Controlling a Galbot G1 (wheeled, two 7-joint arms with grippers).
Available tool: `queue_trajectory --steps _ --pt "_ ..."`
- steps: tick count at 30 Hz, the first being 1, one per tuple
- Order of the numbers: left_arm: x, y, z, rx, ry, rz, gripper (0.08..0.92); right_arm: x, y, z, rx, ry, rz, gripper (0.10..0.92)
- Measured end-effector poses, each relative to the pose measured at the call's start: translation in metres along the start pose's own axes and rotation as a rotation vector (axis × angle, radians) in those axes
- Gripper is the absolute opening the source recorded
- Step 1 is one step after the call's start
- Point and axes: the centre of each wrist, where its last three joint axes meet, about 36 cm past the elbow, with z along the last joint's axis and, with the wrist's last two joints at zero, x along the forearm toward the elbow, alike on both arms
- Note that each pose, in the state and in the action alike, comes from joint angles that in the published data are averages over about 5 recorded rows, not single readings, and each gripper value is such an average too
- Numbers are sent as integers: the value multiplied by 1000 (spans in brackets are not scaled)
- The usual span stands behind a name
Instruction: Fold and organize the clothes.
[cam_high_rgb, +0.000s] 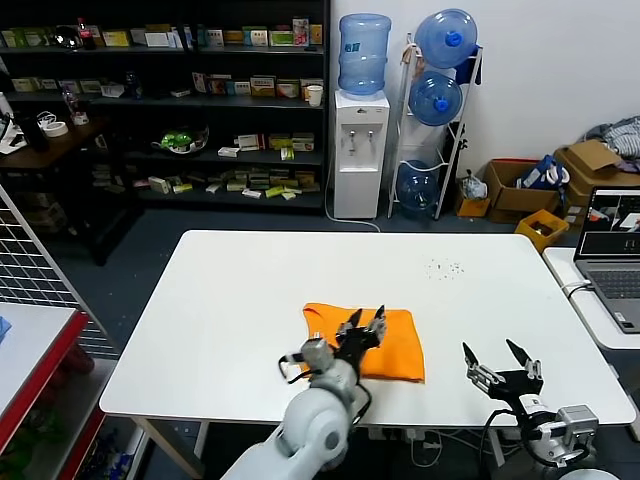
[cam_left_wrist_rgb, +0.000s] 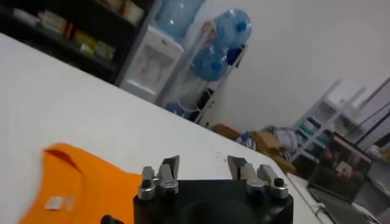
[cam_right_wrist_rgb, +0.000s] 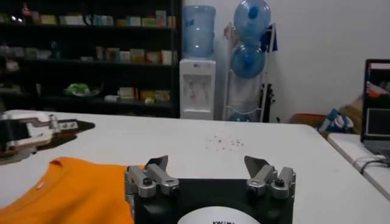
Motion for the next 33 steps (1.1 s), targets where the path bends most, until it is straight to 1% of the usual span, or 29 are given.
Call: queue_trajectory --steps 5,8,12,16,20,25,28,33 --pt "47 52 14 -50 -134 -14 749 -3 -1 13 7 -39 -35 823" --pt "76 80 22 -88 -216 -26 806 -5 -4 24 18 -72 -38 823" --pt "111 109 29 -135 -312 -43 822 -5 -9 39 30 -116 -30 823" --pt "142 133 37 -183 -385 -73 823 -1 -13 51 32 -159 -23 823" --pt "165 154 41 -237 -439 -98 823 2 -14 64 31 -195 -14 823" --pt "185 175 45 -293 -486 -117 823 6 -14 78 36 -235 9 823" --pt "194 184 46 -320 -502 -120 823 9 -13 85 43 -256 21 823" --pt "205 193 50 -350 -508 -119 823 11 -9 95 46 -286 37 823"
